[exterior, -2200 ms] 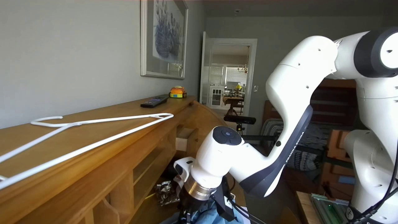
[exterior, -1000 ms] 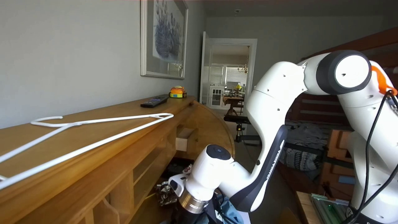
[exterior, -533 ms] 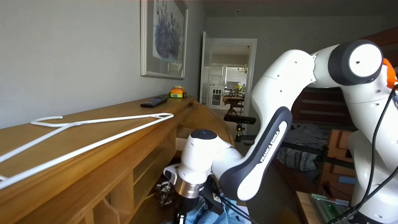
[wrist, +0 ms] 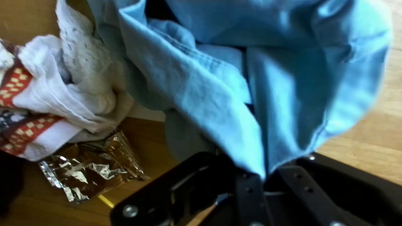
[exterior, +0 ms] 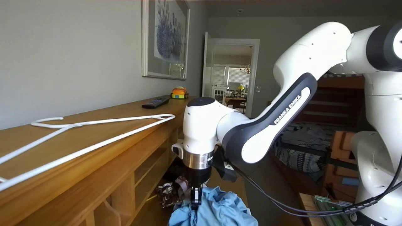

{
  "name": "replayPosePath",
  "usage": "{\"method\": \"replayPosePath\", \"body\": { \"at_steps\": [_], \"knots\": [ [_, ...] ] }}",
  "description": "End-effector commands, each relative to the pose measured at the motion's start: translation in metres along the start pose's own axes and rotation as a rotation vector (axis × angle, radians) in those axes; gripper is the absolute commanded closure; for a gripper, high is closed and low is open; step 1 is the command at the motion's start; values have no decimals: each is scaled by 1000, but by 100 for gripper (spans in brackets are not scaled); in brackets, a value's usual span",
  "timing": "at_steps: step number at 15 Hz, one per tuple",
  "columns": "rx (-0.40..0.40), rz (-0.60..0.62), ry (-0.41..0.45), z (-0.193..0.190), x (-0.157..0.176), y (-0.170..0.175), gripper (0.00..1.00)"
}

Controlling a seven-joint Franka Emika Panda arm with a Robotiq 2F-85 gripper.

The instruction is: Fold the blue sheet once

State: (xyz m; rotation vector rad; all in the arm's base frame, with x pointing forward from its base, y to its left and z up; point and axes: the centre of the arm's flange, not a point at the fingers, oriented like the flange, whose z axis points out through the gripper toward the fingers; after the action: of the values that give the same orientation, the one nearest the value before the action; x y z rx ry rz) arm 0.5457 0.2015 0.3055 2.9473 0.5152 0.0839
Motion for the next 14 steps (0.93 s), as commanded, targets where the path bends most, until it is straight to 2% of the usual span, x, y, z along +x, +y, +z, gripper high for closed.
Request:
{"method": "replayPosePath", "body": {
  "at_steps": [1,3,4,5,9,11,14],
  "knots": [
    [-39,137,-26,-35,-21,-4,99],
    [-46,258,-12,-40,-26,-6,99],
    [-94,304,-9,-38,-31,-7,99],
    [-103,356,1,-35,-34,-8,99],
    [-118,549,103,-12,-35,-13,99],
    [-156,634,146,-4,-36,-19,99],
    [-253,762,117,-7,-47,-15,99]
  ]
}}
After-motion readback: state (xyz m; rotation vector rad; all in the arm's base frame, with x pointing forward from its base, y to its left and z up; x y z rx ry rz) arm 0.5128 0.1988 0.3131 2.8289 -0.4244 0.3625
